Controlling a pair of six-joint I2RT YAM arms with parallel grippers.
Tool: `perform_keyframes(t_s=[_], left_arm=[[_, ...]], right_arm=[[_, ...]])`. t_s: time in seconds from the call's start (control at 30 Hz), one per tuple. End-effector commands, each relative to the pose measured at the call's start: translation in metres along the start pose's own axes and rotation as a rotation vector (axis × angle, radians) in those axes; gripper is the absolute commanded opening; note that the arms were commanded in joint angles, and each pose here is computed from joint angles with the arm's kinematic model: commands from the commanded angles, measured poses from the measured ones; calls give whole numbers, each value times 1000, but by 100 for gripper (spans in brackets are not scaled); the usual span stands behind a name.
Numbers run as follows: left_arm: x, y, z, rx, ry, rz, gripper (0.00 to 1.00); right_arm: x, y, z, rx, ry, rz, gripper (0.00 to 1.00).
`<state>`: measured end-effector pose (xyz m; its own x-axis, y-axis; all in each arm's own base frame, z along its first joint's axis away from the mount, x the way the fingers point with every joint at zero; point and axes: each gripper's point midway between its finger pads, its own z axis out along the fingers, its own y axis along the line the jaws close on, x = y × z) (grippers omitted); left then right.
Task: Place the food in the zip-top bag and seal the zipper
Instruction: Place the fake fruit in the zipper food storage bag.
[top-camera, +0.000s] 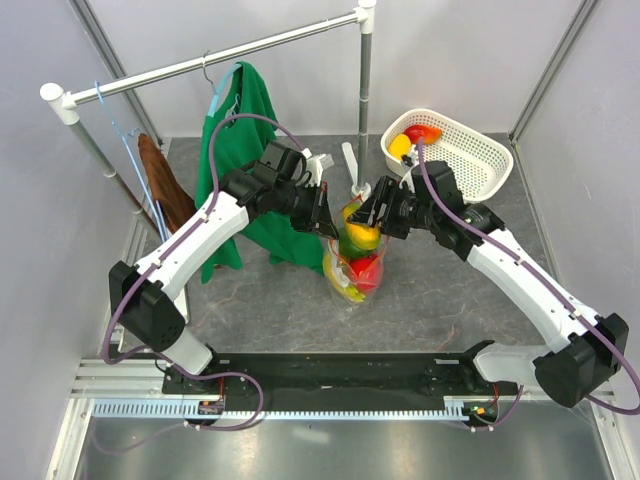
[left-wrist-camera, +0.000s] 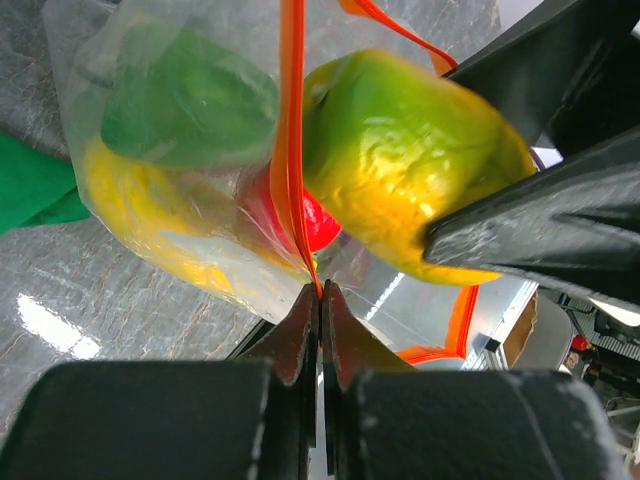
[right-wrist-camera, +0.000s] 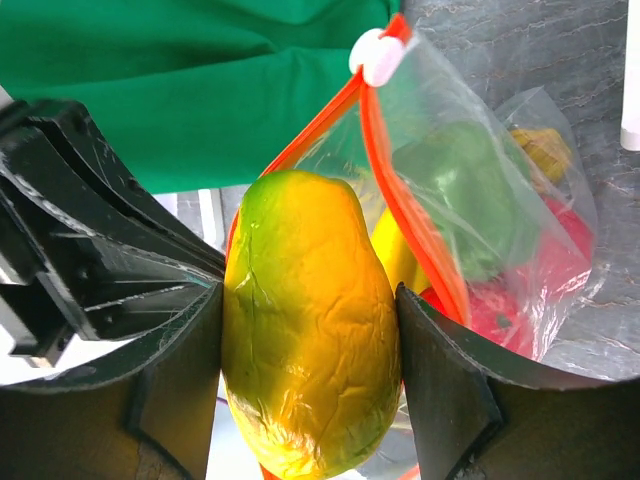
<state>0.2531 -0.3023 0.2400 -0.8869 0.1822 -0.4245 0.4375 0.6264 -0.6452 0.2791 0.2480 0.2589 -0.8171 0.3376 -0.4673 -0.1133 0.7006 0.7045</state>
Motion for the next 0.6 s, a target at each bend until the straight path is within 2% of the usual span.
perform_keyframes(t_s=[0.0,0.1,0.13,0.2,0.23,0.37,0.57], left_arm=[[-17,-14,-7,38,-50,23,2],[-16,-13,-8,38,-49,22,2],[-16,-13,-7,37,-51,25,2],[-16,-12,-8,36,-51,23,2],[-16,-12,-8,35,-52,24,2],[-18,-12,-9,35,-56,23,2],[-18,-14,-12,43,-61,42,2]], right_arm=[[-12,12,-6,-8,-49,-67,64],[-21,24,-13,-37,-72,-105,68],[-23,28,-15,-45,-76,-113,73],[-26,33,-20,-55,-83,-132,85],[-27,35,-23,-60,-86,-140,97],[-36,45,-35,-83,-121,-205,98],[-67,56,-53,-133,-192,-385,98]])
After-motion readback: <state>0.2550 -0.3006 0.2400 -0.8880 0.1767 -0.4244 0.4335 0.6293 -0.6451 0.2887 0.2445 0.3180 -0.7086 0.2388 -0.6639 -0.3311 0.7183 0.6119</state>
